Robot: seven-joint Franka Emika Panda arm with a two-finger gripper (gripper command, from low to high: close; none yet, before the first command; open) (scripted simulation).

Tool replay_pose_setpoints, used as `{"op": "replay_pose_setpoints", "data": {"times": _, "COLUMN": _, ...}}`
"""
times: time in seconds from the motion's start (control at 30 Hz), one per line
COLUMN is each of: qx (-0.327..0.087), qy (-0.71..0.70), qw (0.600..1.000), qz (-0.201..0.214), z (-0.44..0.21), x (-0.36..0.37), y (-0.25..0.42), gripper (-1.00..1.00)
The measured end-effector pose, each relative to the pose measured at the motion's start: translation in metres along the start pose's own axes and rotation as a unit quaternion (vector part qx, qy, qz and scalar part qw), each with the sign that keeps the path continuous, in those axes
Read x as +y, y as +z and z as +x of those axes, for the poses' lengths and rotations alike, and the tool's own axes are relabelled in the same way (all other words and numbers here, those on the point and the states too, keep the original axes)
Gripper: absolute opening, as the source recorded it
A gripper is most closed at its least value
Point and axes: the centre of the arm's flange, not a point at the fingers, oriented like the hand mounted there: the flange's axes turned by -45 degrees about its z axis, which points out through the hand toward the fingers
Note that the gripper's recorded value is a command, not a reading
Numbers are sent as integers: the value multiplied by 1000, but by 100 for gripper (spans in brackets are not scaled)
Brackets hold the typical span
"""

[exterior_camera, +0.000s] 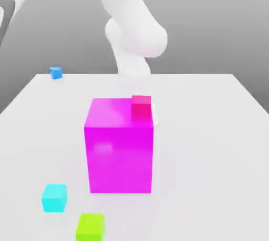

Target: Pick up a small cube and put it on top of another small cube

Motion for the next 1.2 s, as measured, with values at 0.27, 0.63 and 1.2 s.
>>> {"op": "replay_pose_setpoints", "data": {"times": 0.27, "qx": 1, "qy": -168, "qw": 986, "qz": -1, "z": -167, "x": 36, "y": 2, "gripper": 100}}
{"op": "replay_pose_setpoints", "data": {"times": 0.63, "qx": 2, "qy": -379, "qw": 926, "qz": -2, "z": -342, "x": 152, "y": 12, "gripper": 100}}
{"op": "replay_pose_setpoints", "data": {"times": 1.2, "qx": -3, "qy": -393, "qw": 920, "qz": 0, "z": -356, "x": 159, "y": 8, "gripper": -100}}
